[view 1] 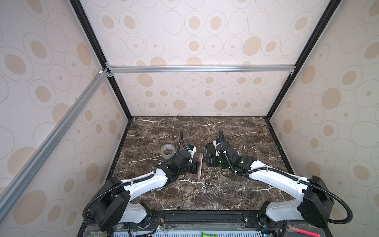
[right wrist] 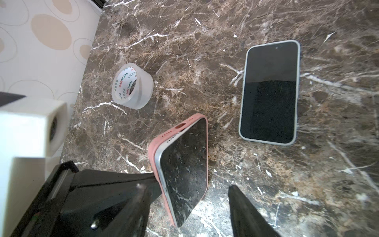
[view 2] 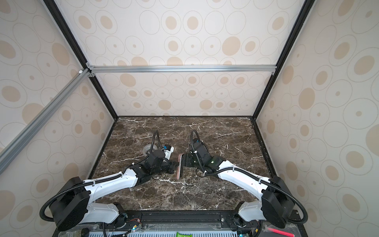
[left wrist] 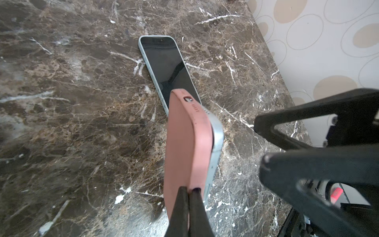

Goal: Take the phone out of the phone case
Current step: Remove the phone case from the phone.

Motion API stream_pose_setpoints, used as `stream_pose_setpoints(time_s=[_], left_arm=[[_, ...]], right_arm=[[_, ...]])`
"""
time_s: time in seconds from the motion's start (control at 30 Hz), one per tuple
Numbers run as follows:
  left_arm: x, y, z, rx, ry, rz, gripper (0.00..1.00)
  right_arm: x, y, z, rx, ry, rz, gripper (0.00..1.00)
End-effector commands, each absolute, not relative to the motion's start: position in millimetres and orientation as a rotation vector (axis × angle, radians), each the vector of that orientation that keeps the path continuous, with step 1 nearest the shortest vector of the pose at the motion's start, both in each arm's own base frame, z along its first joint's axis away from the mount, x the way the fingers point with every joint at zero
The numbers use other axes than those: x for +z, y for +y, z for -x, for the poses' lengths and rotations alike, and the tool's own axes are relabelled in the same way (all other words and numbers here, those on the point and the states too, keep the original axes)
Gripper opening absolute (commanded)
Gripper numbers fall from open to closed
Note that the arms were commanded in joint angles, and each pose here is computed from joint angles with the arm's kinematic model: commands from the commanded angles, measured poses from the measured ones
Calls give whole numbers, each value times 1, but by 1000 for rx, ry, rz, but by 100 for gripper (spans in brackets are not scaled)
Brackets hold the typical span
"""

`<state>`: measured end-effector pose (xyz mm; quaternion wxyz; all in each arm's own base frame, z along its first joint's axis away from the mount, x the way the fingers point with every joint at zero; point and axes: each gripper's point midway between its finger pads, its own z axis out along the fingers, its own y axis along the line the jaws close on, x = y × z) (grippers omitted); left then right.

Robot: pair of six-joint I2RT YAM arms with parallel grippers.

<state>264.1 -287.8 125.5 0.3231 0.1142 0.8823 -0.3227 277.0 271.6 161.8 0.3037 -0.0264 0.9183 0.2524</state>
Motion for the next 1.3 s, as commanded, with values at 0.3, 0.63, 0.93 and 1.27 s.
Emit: stream_pose_setpoints(time_s=[0.3, 0.63, 0.93, 1.27], left_arm=[[165, -303, -273, -913, 2208, -316, 0], [169, -304, -268, -948, 2179, -324, 0], [171, -309, -261, -972, 2163, -369, 0], [172, -311, -257, -993, 2149, -380, 0]], right_arm=[[156, 282, -280, 634, 2517, 113, 62], [144, 273, -283, 561, 2545, 66, 59], [141, 283, -284, 600, 2549, 97, 59], [126, 257, -288, 467, 2584, -22, 56]])
